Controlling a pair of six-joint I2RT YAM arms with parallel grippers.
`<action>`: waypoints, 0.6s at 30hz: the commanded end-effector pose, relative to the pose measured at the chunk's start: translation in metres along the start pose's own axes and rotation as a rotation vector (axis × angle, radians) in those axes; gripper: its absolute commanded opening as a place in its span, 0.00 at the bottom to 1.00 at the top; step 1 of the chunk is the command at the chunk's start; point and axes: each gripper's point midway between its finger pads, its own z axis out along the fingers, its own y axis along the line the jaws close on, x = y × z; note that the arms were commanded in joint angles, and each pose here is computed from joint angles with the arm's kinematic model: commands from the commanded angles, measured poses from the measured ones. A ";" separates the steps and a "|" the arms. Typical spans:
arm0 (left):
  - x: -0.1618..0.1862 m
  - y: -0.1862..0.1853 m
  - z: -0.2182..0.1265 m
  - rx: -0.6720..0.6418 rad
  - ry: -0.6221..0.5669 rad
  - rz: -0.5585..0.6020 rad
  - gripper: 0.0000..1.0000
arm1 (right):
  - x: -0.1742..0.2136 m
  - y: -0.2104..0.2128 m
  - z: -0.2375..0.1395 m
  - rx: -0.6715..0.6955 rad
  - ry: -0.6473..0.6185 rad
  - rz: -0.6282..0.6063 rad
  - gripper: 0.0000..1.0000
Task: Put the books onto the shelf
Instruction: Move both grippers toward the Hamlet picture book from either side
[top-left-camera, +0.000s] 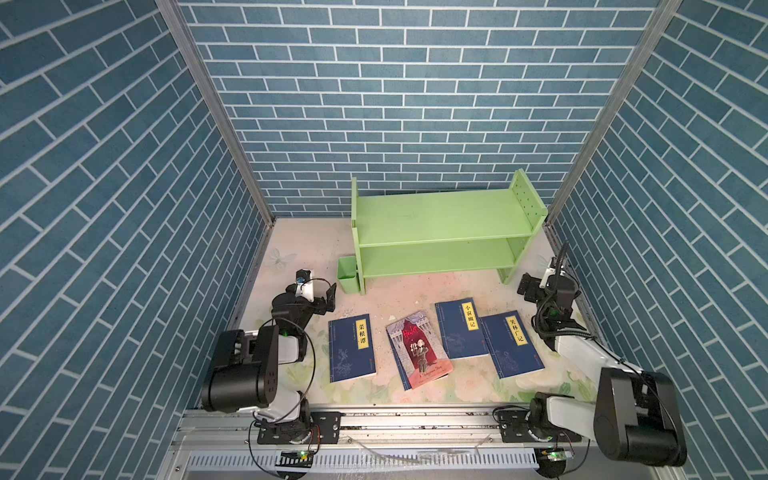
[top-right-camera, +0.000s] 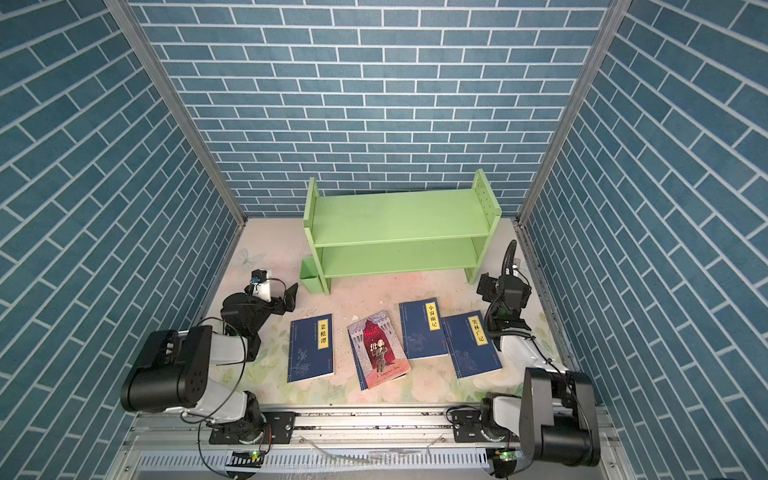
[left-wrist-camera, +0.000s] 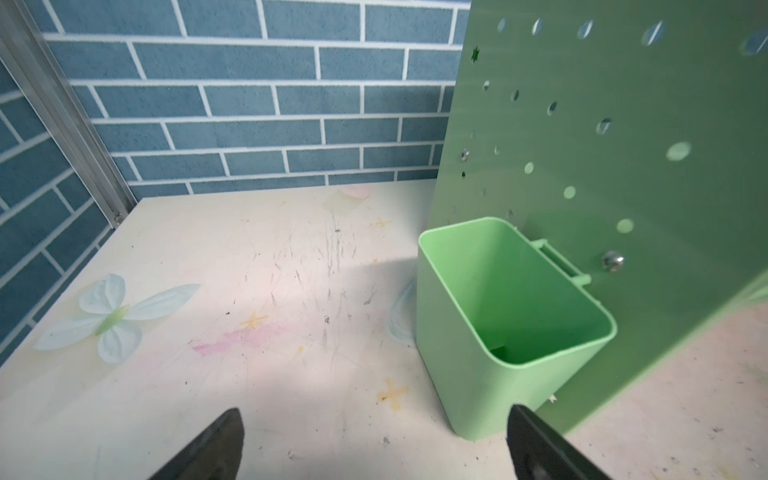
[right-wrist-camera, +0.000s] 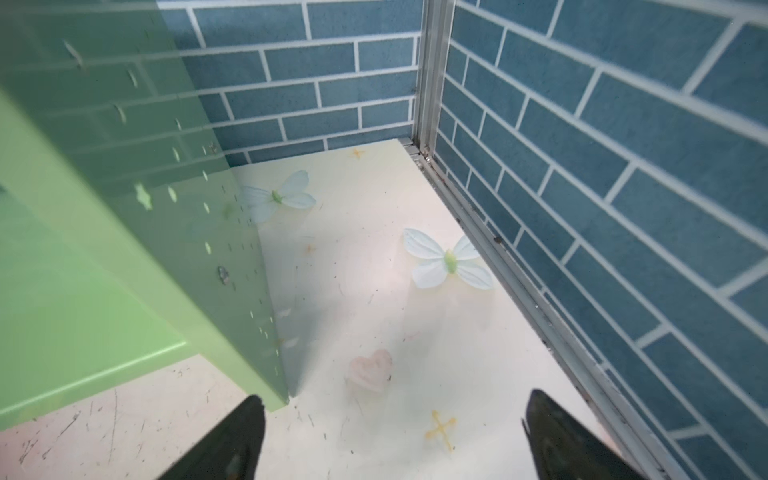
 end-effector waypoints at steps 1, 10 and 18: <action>-0.008 -0.006 -0.006 0.033 0.050 0.004 1.00 | 0.023 -0.003 -0.021 0.014 0.195 0.059 0.93; 0.004 -0.061 -0.043 0.346 0.366 0.019 1.00 | 0.037 0.020 -0.092 -0.080 0.293 0.251 0.99; -0.045 -0.059 -0.074 0.292 0.508 -0.031 1.00 | 0.067 0.072 -0.143 -0.368 0.454 0.339 0.99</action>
